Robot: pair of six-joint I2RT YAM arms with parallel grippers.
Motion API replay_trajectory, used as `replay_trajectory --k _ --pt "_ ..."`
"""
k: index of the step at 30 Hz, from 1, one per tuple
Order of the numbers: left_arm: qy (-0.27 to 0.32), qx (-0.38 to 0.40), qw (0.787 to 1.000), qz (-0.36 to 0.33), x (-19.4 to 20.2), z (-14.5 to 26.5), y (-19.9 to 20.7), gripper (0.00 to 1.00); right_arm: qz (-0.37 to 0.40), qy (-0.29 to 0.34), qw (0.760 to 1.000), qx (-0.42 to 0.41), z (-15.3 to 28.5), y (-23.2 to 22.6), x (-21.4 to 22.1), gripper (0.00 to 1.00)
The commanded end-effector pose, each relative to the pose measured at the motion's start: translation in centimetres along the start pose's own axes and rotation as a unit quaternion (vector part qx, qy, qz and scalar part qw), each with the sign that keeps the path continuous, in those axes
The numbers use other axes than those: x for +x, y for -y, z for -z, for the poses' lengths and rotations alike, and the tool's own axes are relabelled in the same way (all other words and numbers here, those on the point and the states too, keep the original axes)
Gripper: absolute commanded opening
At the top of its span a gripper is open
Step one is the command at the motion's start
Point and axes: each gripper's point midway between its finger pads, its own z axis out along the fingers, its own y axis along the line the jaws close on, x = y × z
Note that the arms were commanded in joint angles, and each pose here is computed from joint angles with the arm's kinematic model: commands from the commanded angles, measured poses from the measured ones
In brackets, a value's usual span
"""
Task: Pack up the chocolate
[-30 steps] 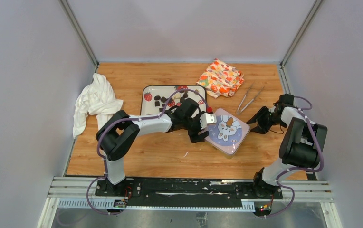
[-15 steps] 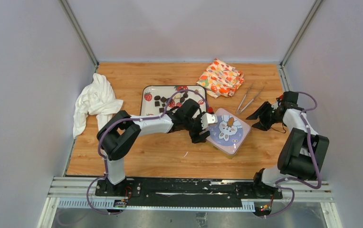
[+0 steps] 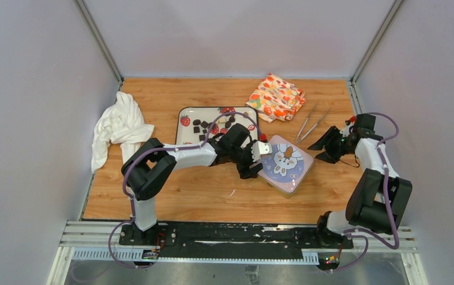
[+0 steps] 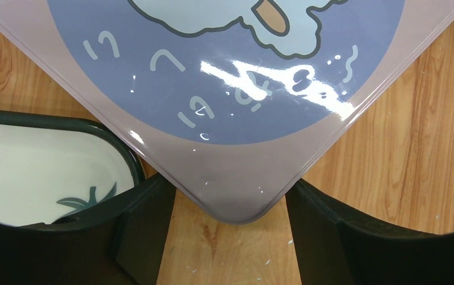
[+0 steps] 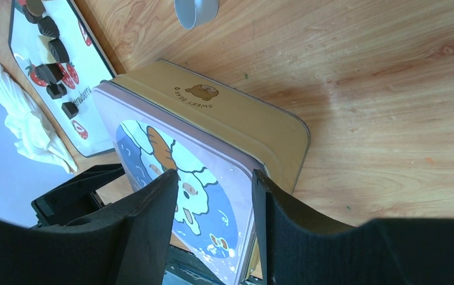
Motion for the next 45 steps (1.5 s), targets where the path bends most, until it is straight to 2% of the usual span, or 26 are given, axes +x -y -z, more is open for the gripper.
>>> replay_trajectory --k 1,18,45 --pt "0.015 0.003 1.000 -0.008 -0.9 -0.8 0.1 0.71 -0.006 -0.028 1.000 0.005 -0.1 1.0 1.3 0.53" --pt "0.015 0.009 1.000 -0.003 -1.1 -1.3 0.3 0.69 0.006 -0.049 0.999 0.004 -0.5 1.5 2.3 0.53" --pt "0.018 0.012 1.000 -0.005 -1.6 -1.9 0.3 0.69 0.027 -0.034 0.999 -0.031 0.8 -0.6 1.8 0.52"
